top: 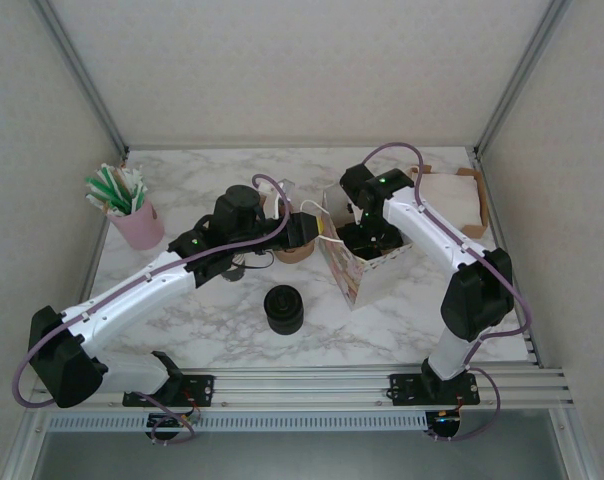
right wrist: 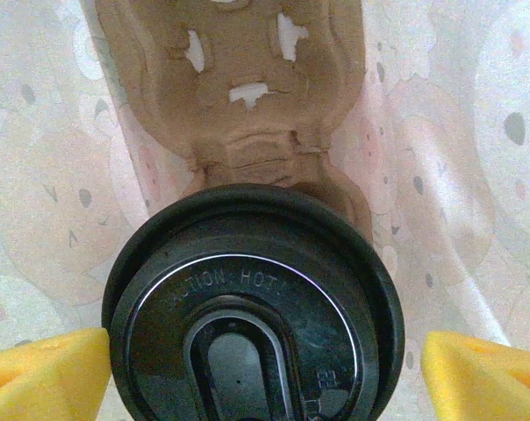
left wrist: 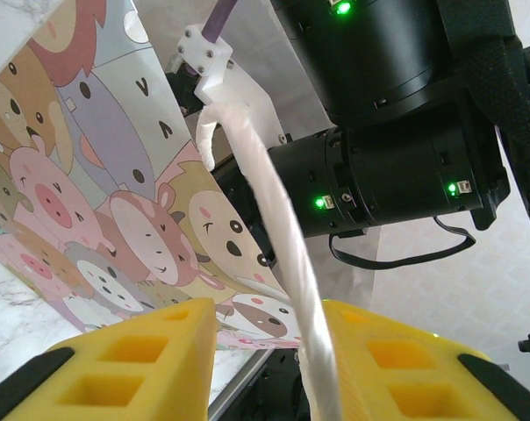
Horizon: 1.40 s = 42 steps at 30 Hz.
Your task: Pack the takeout coffee
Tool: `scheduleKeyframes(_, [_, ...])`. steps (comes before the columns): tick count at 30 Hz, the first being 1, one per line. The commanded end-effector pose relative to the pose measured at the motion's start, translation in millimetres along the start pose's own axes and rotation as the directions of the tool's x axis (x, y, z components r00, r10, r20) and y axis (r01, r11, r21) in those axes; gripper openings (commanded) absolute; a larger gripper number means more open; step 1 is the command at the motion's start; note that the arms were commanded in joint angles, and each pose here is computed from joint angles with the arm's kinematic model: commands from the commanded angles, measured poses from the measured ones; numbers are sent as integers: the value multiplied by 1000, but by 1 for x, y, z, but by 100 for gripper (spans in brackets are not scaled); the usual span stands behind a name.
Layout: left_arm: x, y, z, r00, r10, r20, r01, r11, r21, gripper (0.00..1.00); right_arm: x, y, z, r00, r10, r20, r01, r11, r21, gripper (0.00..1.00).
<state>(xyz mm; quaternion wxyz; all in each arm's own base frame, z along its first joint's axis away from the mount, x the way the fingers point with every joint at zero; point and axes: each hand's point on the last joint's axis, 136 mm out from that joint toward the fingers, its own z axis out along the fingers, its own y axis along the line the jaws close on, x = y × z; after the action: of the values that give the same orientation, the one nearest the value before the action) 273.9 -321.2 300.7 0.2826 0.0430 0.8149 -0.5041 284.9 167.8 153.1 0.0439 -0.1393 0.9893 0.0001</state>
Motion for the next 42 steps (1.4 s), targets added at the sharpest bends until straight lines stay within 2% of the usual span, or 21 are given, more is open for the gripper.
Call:
scheduleKeyframes(1, [-14,-8,-3,999,18,41,-19,1000,16,35,1,-6,-22,999,17,42,-17,1000,6,91])
scheduleKeyframes(16, [-16,-11,-5,999,23,48,-24,1000,16,37,2,-8,-47,996,25,89,-25,1000,-3,91])
scheduleKeyframes(23, [-24,-17,-15,997,45,68,-45,999,2,52,2,-9,-59,992,28,121,-27,1000,-9,91])
scheduleKeyframes(42, [-39,-9,-37,992,62,114,-56,997,-57,53,0,-9,-58,993,14,114,-15,1000,12,90])
